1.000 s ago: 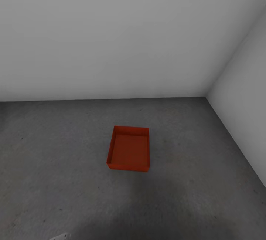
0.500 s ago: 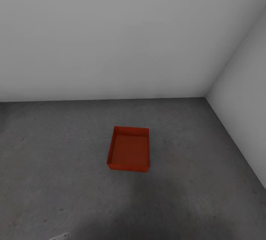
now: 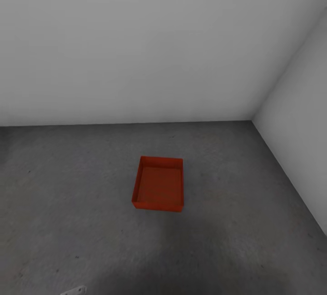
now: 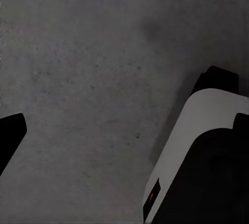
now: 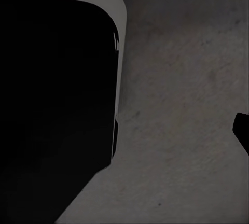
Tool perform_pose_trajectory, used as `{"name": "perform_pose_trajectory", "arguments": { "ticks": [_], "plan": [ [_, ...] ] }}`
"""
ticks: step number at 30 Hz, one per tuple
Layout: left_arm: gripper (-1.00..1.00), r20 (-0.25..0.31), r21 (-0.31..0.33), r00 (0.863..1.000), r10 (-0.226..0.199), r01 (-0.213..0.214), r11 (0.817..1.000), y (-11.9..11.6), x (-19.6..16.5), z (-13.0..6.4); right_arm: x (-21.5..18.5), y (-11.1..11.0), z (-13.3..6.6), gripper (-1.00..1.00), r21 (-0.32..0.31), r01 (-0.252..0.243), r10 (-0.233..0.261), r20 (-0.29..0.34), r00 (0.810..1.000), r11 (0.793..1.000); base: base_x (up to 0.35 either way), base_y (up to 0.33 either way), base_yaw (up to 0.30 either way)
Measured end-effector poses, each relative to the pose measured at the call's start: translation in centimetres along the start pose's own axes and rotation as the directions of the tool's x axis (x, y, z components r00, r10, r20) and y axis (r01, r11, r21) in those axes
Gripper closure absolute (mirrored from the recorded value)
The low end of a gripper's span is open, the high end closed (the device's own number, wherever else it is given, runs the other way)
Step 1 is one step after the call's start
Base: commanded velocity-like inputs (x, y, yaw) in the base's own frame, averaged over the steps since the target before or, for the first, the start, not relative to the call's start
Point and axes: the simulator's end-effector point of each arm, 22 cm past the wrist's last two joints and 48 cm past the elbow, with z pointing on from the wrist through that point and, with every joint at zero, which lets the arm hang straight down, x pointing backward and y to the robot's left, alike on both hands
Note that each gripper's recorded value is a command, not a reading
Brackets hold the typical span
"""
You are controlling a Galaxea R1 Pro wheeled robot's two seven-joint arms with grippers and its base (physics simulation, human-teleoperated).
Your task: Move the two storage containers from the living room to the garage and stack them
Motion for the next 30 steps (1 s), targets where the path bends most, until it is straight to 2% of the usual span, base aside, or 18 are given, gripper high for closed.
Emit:
{"name": "perform_pose_trajectory", "arguments": {
  "ticks": [15, 30],
  "plan": [
    [-1.0, 0.0, 0.0, 1.0, 0.0, 0.0, 1.0, 0.1, 0.0, -0.1, 0.1, -0.1, -0.1, -1.0, 0.001, 0.002, -0.002, -0.001, 1.0, 1.0, 0.0, 0.0, 0.0],
    [-1.0, -0.001, 0.0, 1.0, 0.0, 0.0, 1.0, 0.8, 0.3, -1.9, 0.6, -0.2, -2.0, -1.0, 0.0, 0.002, -0.002, -0.002, 1.0, 1.0, 0.0, 0.0, 0.0]
  ]
}}
